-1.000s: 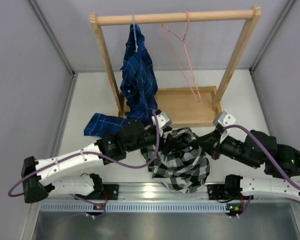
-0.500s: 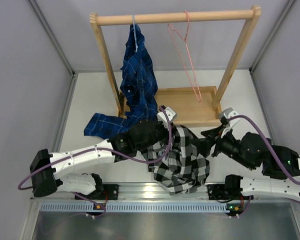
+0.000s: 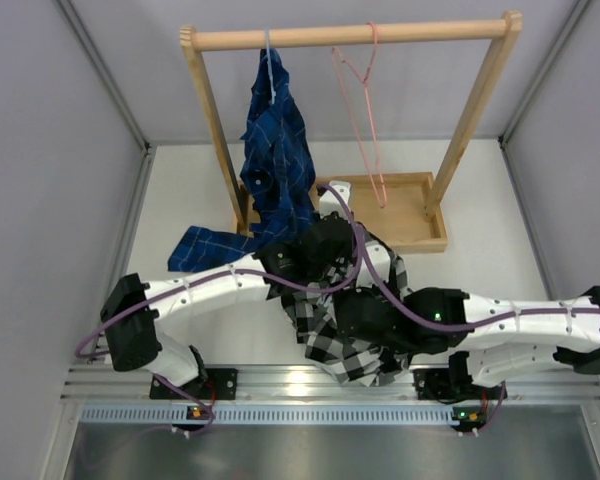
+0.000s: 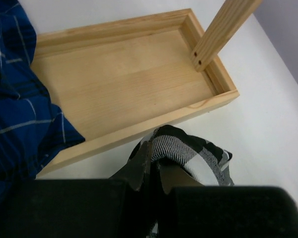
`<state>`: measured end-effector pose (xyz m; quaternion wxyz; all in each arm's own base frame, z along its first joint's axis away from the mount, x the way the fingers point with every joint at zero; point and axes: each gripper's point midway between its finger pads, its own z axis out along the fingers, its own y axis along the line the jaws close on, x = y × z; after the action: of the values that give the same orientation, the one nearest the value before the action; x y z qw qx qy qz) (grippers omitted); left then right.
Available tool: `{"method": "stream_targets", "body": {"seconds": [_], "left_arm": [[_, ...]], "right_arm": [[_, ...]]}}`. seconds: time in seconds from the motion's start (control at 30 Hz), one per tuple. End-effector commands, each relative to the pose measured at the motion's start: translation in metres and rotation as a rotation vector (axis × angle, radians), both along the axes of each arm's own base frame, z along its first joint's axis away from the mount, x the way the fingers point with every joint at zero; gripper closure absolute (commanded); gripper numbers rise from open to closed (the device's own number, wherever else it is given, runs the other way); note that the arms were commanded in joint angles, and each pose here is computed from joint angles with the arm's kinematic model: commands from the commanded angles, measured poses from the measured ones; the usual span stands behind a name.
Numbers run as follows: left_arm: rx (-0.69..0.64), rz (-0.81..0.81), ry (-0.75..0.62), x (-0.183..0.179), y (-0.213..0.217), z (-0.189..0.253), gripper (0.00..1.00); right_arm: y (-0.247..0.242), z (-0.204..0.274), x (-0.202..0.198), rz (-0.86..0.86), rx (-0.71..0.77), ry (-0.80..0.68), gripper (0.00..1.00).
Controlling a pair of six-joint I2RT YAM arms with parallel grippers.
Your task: Place the shirt on the hanger
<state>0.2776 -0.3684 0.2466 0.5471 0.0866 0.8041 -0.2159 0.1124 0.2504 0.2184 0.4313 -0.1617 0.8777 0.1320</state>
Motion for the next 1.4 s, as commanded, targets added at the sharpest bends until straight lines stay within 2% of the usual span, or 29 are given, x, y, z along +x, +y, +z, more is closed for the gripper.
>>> {"method": "stream_targets", "body": {"seconds": [0.0,0.1,0.2,0.3,0.37,0.4,0.43,0.5,0.53,0.57,0.67,0.7,0.73,0.83,0.87,0.9,0.93,0.97,1.0,1.03,1.07,1.1,1.13,1.2,1.23,1.27,1.3,1.33,1.37], "left_arm": [[-0.066,0.089,0.038,0.012,0.005,0.007,1.0],[-0.091,0.107,0.045,0.013,0.011,0.009,1.0],[-0.121,0.107,0.045,0.012,0.012,0.015,1.0],[-0.138,0.097,0.041,0.011,0.012,0.02,1.0],[-0.144,0.1,0.042,0.011,0.014,0.02,1.0],[-0.152,0.101,0.038,0.012,0.015,0.023,1.0],[-0.153,0.104,0.039,0.014,0.017,0.023,1.0],[-0.159,0.118,0.035,0.018,0.023,0.025,1.0],[-0.158,0.121,0.036,0.018,0.027,0.024,1.0],[-0.158,0.127,0.036,0.019,0.031,0.024,1.0],[-0.132,0.11,-0.005,0.02,0.043,0.034,1.0],[-0.137,0.091,-0.038,0.016,0.048,0.048,1.0],[-0.119,0.058,-0.093,0.015,0.051,0.06,1.0],[-0.132,0.024,-0.209,-0.002,0.08,0.095,1.0],[-0.188,-0.026,-0.264,-0.01,0.08,0.117,1.0],[-0.246,-0.058,-0.329,-0.026,0.096,0.147,1.0],[-0.226,-0.12,-0.401,-0.037,0.101,0.165,1.0],[-0.27,-0.246,-0.477,-0.065,0.105,0.194,1.0],[-0.292,-0.294,-0.535,-0.081,0.111,0.216,1.0],[-0.297,-0.322,-0.589,-0.093,0.119,0.231,1.0],[-0.346,-0.375,-0.646,-0.115,0.132,0.251,1.0],[-0.367,-0.402,-0.672,-0.125,0.138,0.259,1.0],[-0.395,-0.432,-0.681,-0.134,0.141,0.264,1.0],[-0.424,-0.528,-0.683,-0.152,0.138,0.263,1.0],[-0.426,-0.54,-0.622,-0.149,0.128,0.245,1.0],[-0.407,-0.55,-0.57,-0.143,0.114,0.226,1.0],[-0.389,-0.581,-0.518,-0.142,0.101,0.207,1.0],[-0.355,-0.58,-0.391,-0.13,0.078,0.163,1.0],[-0.335,-0.57,-0.322,-0.124,0.068,0.139,1.0]], "right_arm": [[-0.011,0.013,0.011,-0.121,0.006,-0.089,0.24],[-0.01,-0.003,0.018,-0.179,-0.009,-0.124,0.21],[-0.002,-0.017,0.025,-0.184,0.008,-0.134,0.23],[0.007,-0.029,0.033,-0.174,0.041,-0.126,0.31],[0.009,-0.046,0.036,-0.12,0.008,-0.105,0.37],[0.024,-0.041,0.038,-0.098,0.086,-0.101,0.41],[0.022,-0.054,0.038,-0.07,0.06,-0.087,0.53],[0.021,-0.05,0.04,-0.065,0.087,-0.098,0.68],[0.02,-0.05,0.04,-0.052,0.081,-0.11,0.89],[0.018,-0.045,0.04,-0.044,0.088,-0.12,0.99],[0.011,-0.015,0.042,0.017,0.106,-0.184,1.0],[0.009,0.008,0.041,0.041,0.153,-0.206,1.0],[0.008,0.02,0.038,0.108,0.136,-0.233,1.0],[0.007,0.091,0.031,0.272,0.215,-0.333,1.0],[0.004,0.115,0.029,0.303,0.247,-0.368,1.0],[-0.001,0.16,0.026,0.339,0.306,-0.436,1.0],[-0.001,0.183,0.019,0.39,0.347,-0.458,1.0],[-0.002,0.199,0.016,0.417,0.348,-0.477,1.0],[-0.014,0.251,0.011,0.429,0.425,-0.536,1.0],[-0.015,0.27,0.004,0.471,0.447,-0.544,1.0],[-0.007,0.268,0.004,0.501,0.384,-0.514,1.0],[-0.024,0.311,0.0,0.485,0.456,-0.55,1.0],[-0.03,0.317,0.006,0.444,0.441,-0.551,1.0],[-0.045,0.315,0.021,0.324,0.376,-0.518,1.0],[-0.064,0.307,0.041,0.17,0.312,-0.525,1.0],[-0.079,0.3,0.046,0.103,0.292,-0.521,1.0],[-0.079,0.271,0.052,0.062,0.234,-0.487,1.0],[-0.087,0.24,0.056,0.033,0.178,-0.461,1.0],[-0.1,0.245,0.056,-0.008,0.23,-0.458,1.0]]}}
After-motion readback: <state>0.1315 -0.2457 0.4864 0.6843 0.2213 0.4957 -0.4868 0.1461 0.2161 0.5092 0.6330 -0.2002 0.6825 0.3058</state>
